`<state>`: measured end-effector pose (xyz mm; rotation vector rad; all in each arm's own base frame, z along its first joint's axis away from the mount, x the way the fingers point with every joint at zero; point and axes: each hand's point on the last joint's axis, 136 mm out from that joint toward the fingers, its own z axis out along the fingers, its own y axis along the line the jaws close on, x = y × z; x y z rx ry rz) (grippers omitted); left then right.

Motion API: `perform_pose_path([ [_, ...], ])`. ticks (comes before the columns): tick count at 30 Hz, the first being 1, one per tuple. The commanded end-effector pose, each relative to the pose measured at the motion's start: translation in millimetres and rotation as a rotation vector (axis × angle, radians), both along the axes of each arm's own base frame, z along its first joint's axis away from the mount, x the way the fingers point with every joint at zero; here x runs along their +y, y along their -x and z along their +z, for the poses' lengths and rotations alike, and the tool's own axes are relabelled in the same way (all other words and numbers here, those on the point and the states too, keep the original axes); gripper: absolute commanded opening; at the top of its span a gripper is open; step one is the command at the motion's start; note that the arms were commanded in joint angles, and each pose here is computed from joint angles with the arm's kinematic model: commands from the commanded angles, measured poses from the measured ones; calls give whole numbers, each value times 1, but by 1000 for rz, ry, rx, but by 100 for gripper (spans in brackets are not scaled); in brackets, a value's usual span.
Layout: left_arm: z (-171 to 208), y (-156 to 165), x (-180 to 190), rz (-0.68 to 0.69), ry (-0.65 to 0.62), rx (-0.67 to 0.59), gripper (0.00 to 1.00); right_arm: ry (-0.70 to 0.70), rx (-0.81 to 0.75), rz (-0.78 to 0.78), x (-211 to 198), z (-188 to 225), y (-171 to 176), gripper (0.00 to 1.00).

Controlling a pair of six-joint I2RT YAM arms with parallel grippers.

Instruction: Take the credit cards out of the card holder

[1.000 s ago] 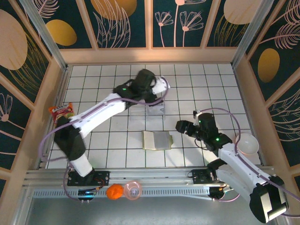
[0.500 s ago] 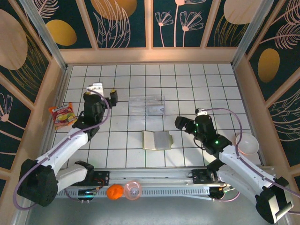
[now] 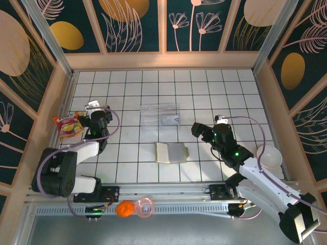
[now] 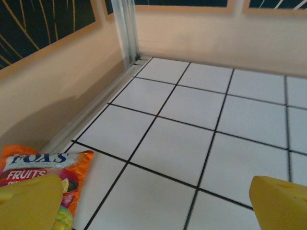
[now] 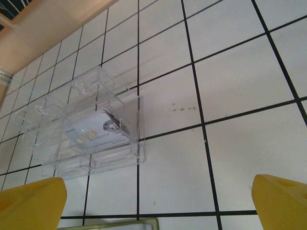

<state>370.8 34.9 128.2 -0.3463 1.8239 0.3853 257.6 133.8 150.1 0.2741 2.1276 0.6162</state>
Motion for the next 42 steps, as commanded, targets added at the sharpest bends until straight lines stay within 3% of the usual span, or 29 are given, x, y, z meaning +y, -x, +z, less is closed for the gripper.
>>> perform_pose_path([
  [1,25,-2,7,17,-23,-172,99,-9,-69,-48,-7,29,-6,92],
  [6,17,-6,4,-25,7,-179,99,-9,-127,-84,-15,43,-8,90],
  [8,13,-14,4,-49,23,-157,99,-10,-161,-114,-20,48,-11,99],
  [15,13,-8,-1,-135,55,-192,99,15,-365,-155,-31,71,-20,99],
  [18,20,15,-4,-205,62,-318,99,18,-416,-183,-37,79,-21,99],
  [20,12,8,4,-150,82,-250,99,49,-440,-198,-41,82,-23,99],
  [23,10,5,10,-111,88,-245,99,78,-490,-243,-49,93,-28,99],
  [29,11,6,10,-112,85,-251,99,341,-553,-443,-100,97,-51,99],
  [34,12,6,10,-110,85,-253,99,392,-589,-545,-153,76,-69,99],
  [42,11,6,10,-112,85,-251,99,497,-464,-535,-179,6,-100,99],
])
